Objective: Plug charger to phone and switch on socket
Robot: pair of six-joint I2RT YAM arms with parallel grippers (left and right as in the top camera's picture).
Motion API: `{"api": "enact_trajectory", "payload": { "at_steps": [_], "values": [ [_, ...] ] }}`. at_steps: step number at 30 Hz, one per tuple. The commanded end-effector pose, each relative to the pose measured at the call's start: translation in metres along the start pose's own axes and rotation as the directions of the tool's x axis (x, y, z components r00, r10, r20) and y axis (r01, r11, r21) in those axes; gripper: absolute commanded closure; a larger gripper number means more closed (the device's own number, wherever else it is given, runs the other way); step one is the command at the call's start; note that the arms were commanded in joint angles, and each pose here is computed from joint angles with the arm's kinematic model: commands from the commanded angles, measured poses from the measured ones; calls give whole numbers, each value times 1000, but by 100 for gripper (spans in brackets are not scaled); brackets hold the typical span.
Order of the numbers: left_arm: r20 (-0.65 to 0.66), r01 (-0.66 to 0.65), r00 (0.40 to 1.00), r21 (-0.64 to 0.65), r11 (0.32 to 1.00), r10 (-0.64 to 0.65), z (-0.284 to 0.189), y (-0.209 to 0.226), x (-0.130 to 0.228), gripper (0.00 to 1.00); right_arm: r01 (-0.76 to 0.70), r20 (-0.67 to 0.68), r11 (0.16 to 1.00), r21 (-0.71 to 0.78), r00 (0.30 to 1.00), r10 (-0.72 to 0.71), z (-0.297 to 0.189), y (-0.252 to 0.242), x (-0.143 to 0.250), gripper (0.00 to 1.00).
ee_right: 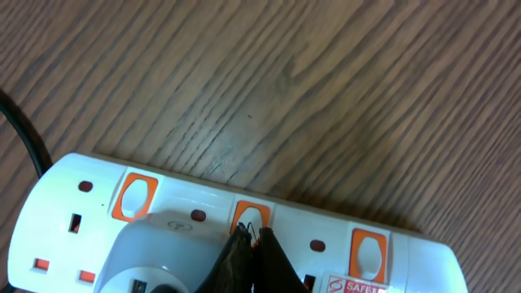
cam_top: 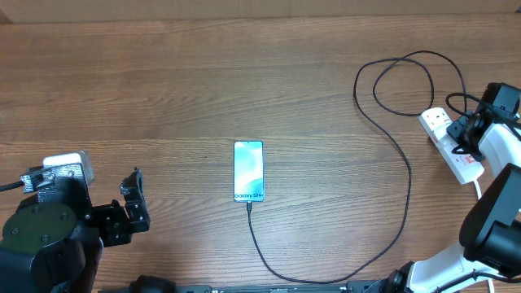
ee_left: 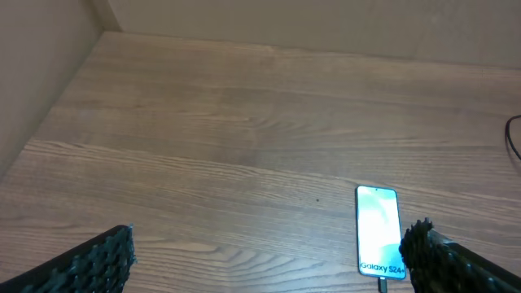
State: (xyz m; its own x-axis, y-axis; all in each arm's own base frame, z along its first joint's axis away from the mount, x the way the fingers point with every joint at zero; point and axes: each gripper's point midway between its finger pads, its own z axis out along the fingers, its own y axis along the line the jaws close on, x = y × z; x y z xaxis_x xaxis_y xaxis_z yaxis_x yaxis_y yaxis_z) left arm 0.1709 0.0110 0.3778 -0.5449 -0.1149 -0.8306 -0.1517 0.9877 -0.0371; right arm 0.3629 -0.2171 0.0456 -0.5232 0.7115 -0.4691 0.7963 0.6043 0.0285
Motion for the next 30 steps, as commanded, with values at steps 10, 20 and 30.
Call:
{"api": "enact_trajectory", "payload": {
  "at_steps": [10, 20, 30],
  "values": [
    [7, -8, 1000, -14, 1000, 8, -1, 3, 0, 0, 73, -16, 997, -23, 997, -73, 13, 6, 7, 96],
    [38, 4, 999, -9, 1000, -4, -10, 7, 1, 0, 74, -38, 996, -40, 996, -76, 17, 7, 15, 96],
    [167, 48, 985, 24, 999, -51, -50, 22, 7, 0, 72, -82, 993, -96, 993, -80, 19, 15, 28, 96]
  ]
}}
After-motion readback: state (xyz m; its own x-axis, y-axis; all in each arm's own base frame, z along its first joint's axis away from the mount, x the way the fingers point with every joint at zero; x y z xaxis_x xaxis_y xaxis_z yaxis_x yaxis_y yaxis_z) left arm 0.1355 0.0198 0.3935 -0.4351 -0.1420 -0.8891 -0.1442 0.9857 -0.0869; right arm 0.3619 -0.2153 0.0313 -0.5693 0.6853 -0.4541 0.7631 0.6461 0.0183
